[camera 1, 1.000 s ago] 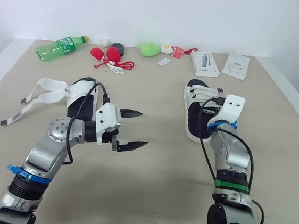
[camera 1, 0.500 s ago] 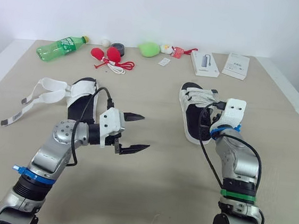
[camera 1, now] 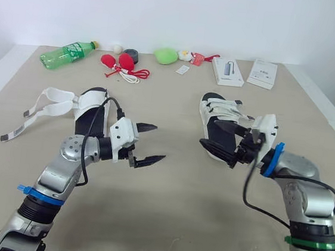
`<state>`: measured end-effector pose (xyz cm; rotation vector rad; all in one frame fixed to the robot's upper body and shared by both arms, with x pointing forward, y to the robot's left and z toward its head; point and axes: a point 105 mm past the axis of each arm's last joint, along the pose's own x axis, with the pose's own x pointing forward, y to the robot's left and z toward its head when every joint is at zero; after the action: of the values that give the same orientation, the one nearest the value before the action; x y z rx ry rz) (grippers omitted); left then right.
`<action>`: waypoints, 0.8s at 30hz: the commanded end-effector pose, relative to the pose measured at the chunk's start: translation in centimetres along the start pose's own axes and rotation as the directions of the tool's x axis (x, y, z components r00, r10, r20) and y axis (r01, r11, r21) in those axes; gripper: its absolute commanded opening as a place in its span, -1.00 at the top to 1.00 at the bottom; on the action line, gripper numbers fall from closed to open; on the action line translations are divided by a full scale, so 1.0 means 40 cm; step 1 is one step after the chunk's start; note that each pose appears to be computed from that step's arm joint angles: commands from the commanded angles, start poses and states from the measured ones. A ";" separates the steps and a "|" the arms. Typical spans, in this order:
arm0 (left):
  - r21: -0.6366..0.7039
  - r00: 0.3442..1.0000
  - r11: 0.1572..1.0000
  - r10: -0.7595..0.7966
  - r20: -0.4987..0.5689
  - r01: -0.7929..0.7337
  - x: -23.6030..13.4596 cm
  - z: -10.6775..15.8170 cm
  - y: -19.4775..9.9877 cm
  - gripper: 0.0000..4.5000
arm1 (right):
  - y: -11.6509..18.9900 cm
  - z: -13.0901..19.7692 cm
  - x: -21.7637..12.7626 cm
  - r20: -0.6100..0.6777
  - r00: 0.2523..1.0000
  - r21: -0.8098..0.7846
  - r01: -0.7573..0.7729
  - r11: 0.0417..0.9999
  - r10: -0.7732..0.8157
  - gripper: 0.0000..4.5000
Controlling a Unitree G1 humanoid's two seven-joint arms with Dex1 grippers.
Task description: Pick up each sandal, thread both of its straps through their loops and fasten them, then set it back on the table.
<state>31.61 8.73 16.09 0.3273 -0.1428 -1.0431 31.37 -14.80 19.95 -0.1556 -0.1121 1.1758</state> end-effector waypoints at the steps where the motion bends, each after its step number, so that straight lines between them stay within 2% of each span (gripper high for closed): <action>1: -0.018 0.987 0.987 0.160 0.001 -0.160 -0.024 0.029 0.048 -1.00 | 0.031 0.048 0.049 0.071 0.973 -0.007 -0.220 0.976 0.220 -0.99; 6: -0.038 0.921 0.921 0.386 -0.051 -0.388 -0.058 0.025 0.069 -1.00 | 0.034 0.029 0.136 0.083 0.925 0.011 -0.373 0.928 0.371 -0.99; 11: -0.018 0.740 0.744 0.662 -0.121 -0.668 -0.104 0.025 0.099 -1.00 | -0.009 0.006 0.205 0.050 0.925 -0.034 -0.375 0.927 0.376 -0.99; 19: -0.083 0.554 0.551 0.802 -0.224 -0.831 -0.122 -0.008 0.125 -1.00 | -0.029 0.006 0.248 0.042 0.923 -0.081 -0.379 0.922 0.383 -0.99; 24: -0.118 0.505 0.493 0.814 -0.287 -0.862 -0.126 -0.046 0.173 -1.00 | -0.030 0.012 0.265 0.053 0.920 -0.099 -0.383 0.919 0.389 -0.99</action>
<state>34.90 15.87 16.21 0.1015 0.0352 -0.0386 36.28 -5.65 18.67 -0.1866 -0.1245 1.5701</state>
